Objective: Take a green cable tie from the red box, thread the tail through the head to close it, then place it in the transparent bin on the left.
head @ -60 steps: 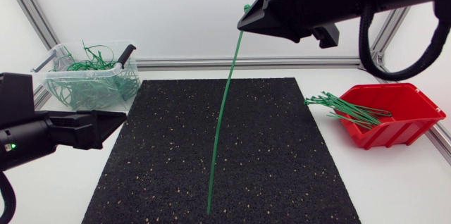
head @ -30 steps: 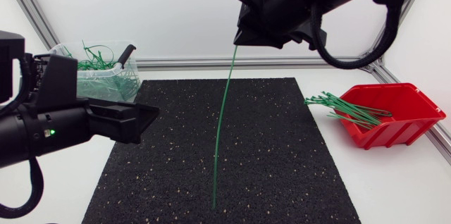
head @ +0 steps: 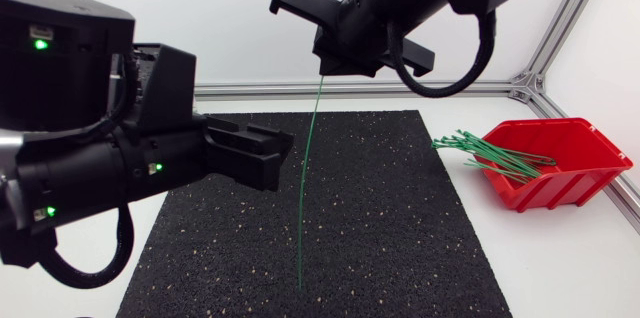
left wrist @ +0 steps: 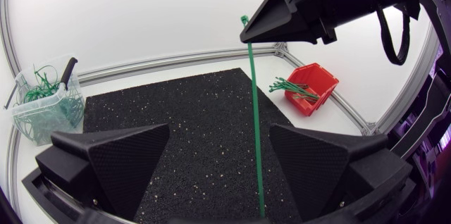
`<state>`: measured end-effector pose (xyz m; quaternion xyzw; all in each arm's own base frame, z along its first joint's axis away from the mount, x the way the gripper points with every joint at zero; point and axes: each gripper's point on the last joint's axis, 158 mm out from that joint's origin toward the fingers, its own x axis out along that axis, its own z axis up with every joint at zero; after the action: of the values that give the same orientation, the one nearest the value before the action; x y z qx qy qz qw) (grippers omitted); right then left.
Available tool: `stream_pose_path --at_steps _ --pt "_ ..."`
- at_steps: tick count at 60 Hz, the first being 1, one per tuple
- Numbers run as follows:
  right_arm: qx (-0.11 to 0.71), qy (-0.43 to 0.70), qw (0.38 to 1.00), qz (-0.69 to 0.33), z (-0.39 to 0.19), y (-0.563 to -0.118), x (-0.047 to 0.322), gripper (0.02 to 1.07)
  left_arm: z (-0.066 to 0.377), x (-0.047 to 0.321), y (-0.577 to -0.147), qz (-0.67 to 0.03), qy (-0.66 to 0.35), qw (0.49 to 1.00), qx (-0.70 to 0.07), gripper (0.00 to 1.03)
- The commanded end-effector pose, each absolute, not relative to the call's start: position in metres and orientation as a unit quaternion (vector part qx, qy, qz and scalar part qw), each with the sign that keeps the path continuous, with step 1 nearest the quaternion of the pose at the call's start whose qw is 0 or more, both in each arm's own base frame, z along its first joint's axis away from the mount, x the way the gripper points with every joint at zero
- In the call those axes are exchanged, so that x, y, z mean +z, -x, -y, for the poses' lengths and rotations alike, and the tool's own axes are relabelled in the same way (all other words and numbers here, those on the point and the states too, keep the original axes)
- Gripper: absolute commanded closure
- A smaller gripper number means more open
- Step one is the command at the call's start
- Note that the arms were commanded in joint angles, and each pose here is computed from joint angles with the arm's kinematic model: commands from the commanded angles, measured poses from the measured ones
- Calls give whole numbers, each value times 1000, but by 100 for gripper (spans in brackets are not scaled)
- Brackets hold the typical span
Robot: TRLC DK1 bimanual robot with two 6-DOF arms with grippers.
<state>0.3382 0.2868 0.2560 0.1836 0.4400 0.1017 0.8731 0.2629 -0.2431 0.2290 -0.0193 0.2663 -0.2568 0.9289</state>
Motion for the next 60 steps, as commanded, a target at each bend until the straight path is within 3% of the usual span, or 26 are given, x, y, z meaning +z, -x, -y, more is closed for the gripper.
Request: stream_pose_path --at_steps 1,20,41,52,60 --pt "90 -189 870 -446 -291 -339 252 101 256 245 -266 -253 34 930 -264 4" --pt "97 -184 869 -449 -300 -337 250 101 286 235 -283 -229 12 933 -278 4" --pt "97 -180 868 -453 -300 -337 246 101 284 212 -301 -236 -22 943 -235 5" --pt "97 -179 867 -454 -301 -337 245 101 285 214 -301 -233 -25 945 -229 18" --pt "96 -178 867 -455 -299 -336 246 101 285 218 -301 -229 -28 947 -223 38"
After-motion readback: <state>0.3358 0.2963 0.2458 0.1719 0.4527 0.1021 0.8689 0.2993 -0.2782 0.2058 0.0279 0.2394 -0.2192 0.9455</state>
